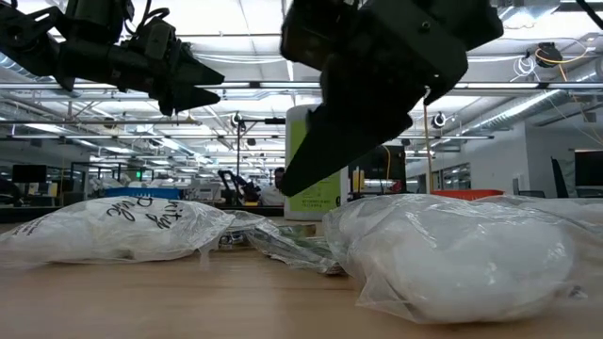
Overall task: Pick & Place Travel size toiletries
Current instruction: Put the nail cutter into the orange bin
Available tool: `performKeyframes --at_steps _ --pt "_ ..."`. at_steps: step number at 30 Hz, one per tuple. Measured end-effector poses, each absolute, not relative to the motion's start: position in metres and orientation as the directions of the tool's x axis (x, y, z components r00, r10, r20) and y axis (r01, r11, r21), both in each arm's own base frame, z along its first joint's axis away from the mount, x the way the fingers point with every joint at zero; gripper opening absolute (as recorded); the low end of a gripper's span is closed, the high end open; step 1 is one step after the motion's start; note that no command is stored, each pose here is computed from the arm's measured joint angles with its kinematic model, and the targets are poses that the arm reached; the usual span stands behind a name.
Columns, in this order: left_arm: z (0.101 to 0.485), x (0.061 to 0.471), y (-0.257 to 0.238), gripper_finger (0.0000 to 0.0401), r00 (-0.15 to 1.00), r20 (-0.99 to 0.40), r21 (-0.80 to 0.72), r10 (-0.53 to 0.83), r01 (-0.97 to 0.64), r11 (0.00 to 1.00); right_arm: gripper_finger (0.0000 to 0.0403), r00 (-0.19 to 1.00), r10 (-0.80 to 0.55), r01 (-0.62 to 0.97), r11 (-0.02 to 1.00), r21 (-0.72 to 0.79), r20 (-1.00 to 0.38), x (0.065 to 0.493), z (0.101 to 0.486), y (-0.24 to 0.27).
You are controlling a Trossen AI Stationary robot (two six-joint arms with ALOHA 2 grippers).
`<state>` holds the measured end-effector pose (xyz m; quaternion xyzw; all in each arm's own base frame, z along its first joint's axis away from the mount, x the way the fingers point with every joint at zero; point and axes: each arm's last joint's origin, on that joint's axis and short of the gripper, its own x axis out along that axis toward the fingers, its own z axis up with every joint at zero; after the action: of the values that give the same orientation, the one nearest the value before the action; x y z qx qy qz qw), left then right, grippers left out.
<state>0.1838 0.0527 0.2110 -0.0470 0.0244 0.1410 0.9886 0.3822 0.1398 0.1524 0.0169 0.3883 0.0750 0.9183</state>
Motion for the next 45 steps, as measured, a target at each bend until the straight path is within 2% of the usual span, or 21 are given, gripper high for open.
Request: performKeyframes --at_steps 13,21,26,38,42,45 --pt "0.211 0.184 0.053 0.0321 0.959 -0.062 -0.086 0.277 -0.281 0.956 0.0238 0.682 0.146 -0.173 0.984 0.037 -0.717 0.386 0.151 0.143" --pt "0.211 0.184 0.053 0.0321 0.959 -0.062 -0.086 0.277 -0.281 0.956 0.0237 0.630 0.121 -0.171 0.985 0.014 -0.767 0.393 0.116 0.138" --pt "0.211 0.184 0.053 0.0321 0.959 -0.062 -0.086 0.277 -0.282 0.956 0.0237 0.594 0.057 -0.132 0.991 -0.028 -0.803 0.392 0.111 0.126" --pt "0.211 0.184 0.053 0.0321 0.959 -0.062 -0.086 0.277 -0.281 0.956 0.0237 0.524 -0.076 -0.056 0.991 -0.123 -0.849 0.381 0.141 0.088" --pt "0.211 0.184 0.053 0.0321 0.959 -0.062 -0.086 0.277 -0.282 0.956 0.0237 0.498 -0.075 0.008 0.997 -0.083 -0.864 0.375 0.153 0.081" --pt "0.211 0.184 0.053 0.0321 0.959 -0.062 -0.086 0.277 -0.281 0.956 0.0237 0.499 -0.043 -0.018 0.998 -0.060 -0.865 0.369 0.165 0.088"
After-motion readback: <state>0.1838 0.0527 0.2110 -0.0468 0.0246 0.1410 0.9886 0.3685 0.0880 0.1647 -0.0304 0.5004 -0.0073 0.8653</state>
